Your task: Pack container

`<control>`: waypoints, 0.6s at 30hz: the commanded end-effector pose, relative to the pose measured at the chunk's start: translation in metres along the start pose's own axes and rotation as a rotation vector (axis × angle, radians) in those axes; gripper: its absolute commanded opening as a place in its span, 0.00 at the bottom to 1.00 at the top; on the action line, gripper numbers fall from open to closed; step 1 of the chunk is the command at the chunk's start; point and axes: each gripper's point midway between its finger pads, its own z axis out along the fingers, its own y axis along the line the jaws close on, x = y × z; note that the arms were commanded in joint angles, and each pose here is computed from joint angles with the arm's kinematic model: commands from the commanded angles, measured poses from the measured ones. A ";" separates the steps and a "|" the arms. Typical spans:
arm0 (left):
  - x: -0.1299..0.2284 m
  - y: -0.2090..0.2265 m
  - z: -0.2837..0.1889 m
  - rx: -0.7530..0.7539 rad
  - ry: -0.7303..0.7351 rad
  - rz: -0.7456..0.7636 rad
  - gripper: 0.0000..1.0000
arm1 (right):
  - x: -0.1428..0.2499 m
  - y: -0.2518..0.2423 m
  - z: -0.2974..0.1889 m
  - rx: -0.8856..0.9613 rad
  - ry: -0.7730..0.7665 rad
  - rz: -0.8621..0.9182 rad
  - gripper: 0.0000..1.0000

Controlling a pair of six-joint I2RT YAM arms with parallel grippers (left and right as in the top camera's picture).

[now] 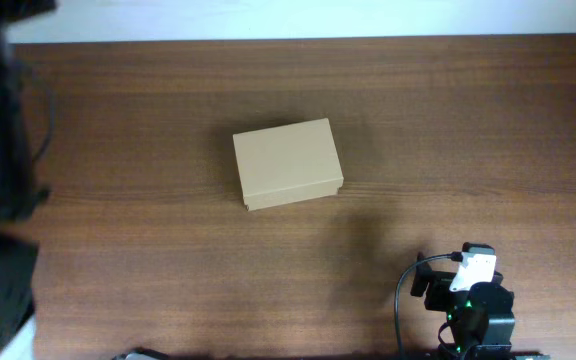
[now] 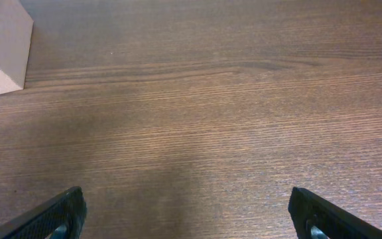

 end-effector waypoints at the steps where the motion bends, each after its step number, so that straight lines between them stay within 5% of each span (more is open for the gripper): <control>1: 0.022 0.024 -0.019 -0.050 0.042 0.048 1.00 | 0.003 -0.001 0.002 0.002 0.004 0.004 0.99; 10: 0.109 0.090 -0.076 -0.160 0.149 0.150 1.00 | 0.003 -0.001 0.002 0.002 0.004 0.004 0.99; 18: 0.235 0.137 -0.144 -0.182 0.268 0.211 1.00 | 0.003 -0.001 0.002 0.002 0.004 0.004 0.99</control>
